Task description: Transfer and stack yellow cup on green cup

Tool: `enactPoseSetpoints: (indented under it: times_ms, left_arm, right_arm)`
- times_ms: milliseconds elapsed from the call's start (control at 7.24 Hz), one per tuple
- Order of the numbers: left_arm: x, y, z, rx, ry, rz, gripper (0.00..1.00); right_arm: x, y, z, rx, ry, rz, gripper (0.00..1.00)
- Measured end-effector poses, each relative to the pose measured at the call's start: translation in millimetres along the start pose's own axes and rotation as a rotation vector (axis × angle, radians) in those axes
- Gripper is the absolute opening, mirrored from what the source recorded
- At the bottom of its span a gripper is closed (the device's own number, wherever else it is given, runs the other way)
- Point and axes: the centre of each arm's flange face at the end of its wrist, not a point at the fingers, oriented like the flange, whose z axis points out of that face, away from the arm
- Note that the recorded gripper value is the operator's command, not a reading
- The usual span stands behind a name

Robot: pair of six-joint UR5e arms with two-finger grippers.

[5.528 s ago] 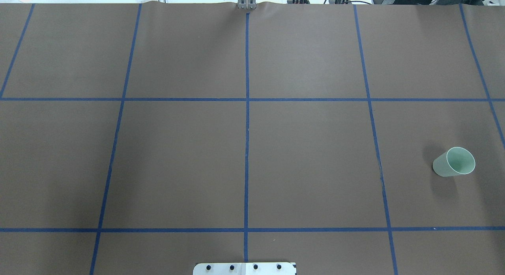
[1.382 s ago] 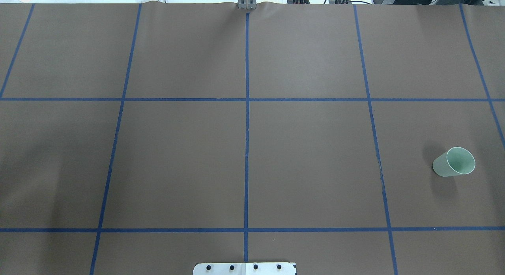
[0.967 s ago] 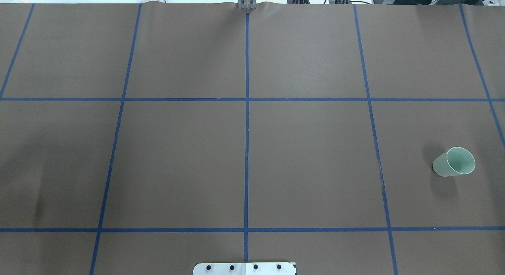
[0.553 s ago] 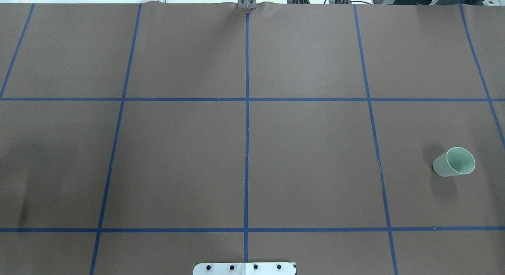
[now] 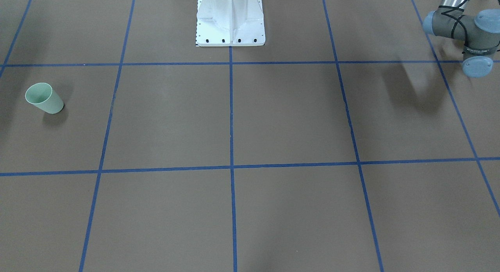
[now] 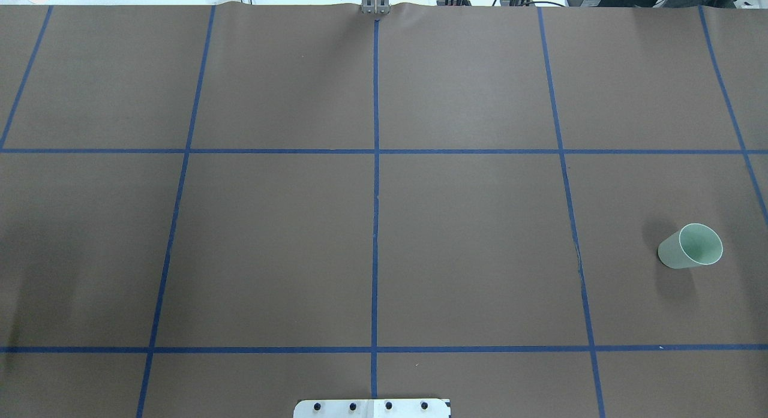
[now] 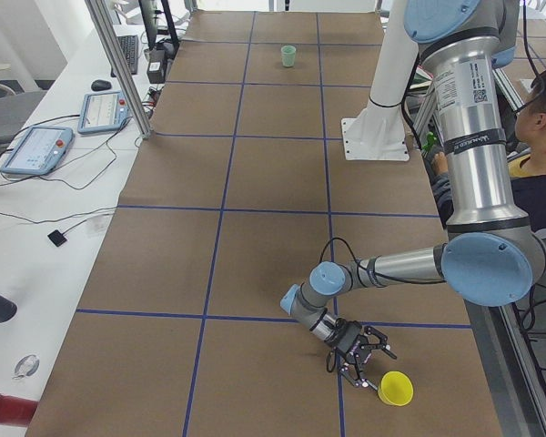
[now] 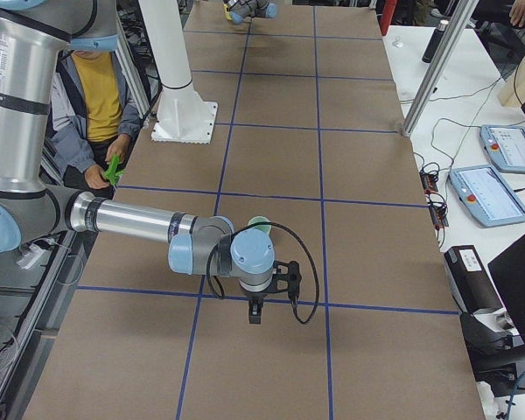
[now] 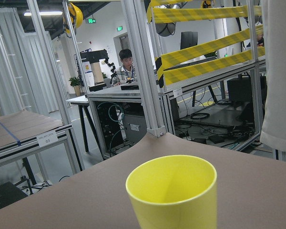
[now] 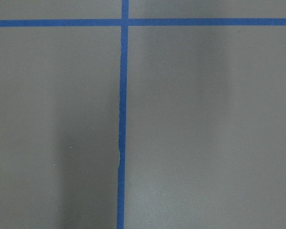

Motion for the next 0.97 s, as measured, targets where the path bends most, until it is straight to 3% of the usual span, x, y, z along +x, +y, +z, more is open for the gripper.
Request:
enactPoseSetpoints:
  times_ms: [967]
  left_arm:
    - [34.2,2.2,52.1,0.004,-0.002,-0.060,1.00]
  right_arm:
    - [-0.2,-0.1,0.5,-0.001,0.000,-0.003,1.00]
